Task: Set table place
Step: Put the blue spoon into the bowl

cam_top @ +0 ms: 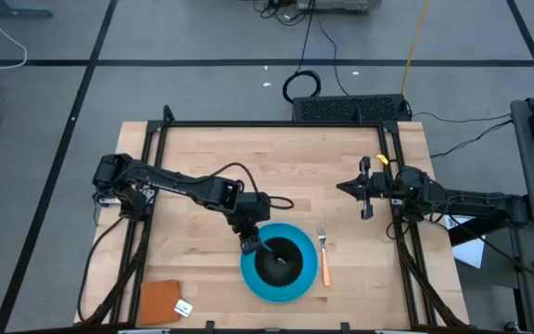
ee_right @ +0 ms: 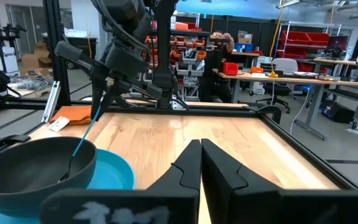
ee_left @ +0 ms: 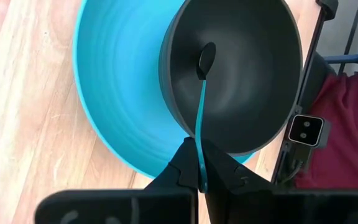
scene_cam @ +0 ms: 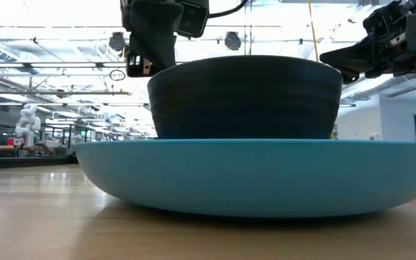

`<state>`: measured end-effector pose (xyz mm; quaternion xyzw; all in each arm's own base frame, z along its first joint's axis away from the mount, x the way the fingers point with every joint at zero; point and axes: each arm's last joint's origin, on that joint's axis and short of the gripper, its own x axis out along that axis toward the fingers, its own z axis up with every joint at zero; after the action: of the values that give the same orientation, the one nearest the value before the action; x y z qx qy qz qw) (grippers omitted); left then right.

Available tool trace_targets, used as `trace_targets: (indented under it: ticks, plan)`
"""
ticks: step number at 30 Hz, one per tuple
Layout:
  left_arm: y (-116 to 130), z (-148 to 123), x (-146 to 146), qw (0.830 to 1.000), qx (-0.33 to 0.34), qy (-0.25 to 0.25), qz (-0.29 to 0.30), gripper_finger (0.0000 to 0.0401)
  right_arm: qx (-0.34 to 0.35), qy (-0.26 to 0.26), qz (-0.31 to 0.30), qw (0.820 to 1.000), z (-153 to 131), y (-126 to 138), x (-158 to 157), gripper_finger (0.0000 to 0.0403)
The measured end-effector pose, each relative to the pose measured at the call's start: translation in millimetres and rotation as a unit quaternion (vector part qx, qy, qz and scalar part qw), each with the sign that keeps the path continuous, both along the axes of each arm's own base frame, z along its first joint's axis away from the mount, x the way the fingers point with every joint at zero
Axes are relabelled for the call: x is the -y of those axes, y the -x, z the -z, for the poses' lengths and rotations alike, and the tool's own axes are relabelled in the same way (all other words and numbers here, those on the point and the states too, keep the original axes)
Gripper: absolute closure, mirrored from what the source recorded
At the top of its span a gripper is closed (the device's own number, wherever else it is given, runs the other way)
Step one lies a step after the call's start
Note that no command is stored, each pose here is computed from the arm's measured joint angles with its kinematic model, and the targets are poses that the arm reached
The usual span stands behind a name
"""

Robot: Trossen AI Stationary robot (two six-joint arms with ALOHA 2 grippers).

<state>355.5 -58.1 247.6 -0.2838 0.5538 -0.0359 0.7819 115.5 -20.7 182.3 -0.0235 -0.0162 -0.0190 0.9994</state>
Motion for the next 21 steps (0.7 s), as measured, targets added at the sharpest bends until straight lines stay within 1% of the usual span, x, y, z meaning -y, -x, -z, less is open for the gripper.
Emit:
trace_targets:
  ticks: [4,8,13,21]
  plan:
    - [-0.5,1.1,0.6,1.000,-0.004,0.002,-0.005,0.0397,0.000,0.000,0.000,1.000,0.0,0.0,0.0,0.0403]
    - [-3.7,9.2,2.9,1.000,-0.014,0.001,-0.002,0.0397,0.000,0.000,0.000,1.000,0.0,0.0,0.0,0.0403]
    - [-10.1,19.8,5.9,1.000,-0.019,0.012,0.010,0.0397,0.003,0.000,0.000,1.000,-0.5,-0.2,0.0,0.0403]
    - [-12.4,23.6,8.8,0.999,-0.021,0.021,0.014,0.0397,0.001,-0.001,0.000,1.000,-0.2,-0.5,0.2,0.0403]
